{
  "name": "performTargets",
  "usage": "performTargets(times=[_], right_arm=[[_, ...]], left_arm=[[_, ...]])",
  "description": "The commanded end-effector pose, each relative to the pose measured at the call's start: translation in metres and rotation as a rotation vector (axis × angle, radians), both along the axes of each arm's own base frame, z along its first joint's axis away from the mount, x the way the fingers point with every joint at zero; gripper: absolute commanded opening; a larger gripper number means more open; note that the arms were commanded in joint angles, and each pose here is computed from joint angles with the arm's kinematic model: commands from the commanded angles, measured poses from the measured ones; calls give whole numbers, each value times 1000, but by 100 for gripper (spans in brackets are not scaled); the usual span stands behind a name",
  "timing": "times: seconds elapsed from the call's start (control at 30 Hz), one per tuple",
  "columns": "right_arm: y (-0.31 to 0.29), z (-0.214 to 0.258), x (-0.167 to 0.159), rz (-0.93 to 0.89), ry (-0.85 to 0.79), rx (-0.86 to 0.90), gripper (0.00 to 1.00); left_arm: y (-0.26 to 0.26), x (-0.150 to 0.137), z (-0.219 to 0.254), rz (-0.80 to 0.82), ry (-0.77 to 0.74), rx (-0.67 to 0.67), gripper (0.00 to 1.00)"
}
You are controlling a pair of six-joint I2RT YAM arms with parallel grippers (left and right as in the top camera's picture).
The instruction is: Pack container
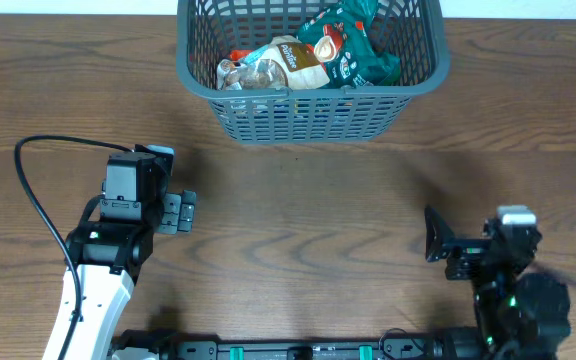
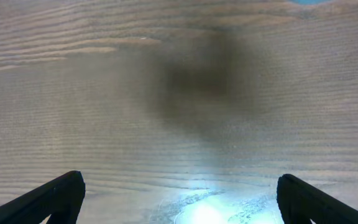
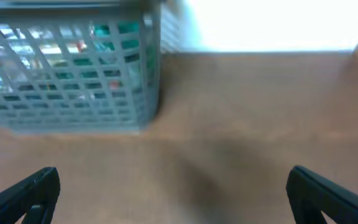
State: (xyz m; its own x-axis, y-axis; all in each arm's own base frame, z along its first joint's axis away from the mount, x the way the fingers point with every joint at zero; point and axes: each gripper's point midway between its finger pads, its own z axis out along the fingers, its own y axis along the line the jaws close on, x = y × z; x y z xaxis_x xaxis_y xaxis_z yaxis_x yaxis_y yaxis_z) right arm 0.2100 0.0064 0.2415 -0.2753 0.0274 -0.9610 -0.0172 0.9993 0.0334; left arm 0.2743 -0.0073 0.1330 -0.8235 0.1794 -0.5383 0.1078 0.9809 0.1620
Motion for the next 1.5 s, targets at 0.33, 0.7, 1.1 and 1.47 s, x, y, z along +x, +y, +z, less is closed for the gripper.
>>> performTargets(times=[0.33, 0.7, 1.1, 1.47], right_arm=[[30, -39, 31, 141, -369, -75, 99], [29, -86, 34, 144, -213, -141, 99], [21, -85, 35, 107, -210, -117, 99], [18, -85, 35, 94, -211, -119, 99]], left_arm=[[3, 2, 2, 19, -6, 4, 99], [3, 2, 2, 19, -6, 4, 99], [3, 2, 2, 19, -5, 4, 99], [3, 2, 2, 19, -6, 4, 98]])
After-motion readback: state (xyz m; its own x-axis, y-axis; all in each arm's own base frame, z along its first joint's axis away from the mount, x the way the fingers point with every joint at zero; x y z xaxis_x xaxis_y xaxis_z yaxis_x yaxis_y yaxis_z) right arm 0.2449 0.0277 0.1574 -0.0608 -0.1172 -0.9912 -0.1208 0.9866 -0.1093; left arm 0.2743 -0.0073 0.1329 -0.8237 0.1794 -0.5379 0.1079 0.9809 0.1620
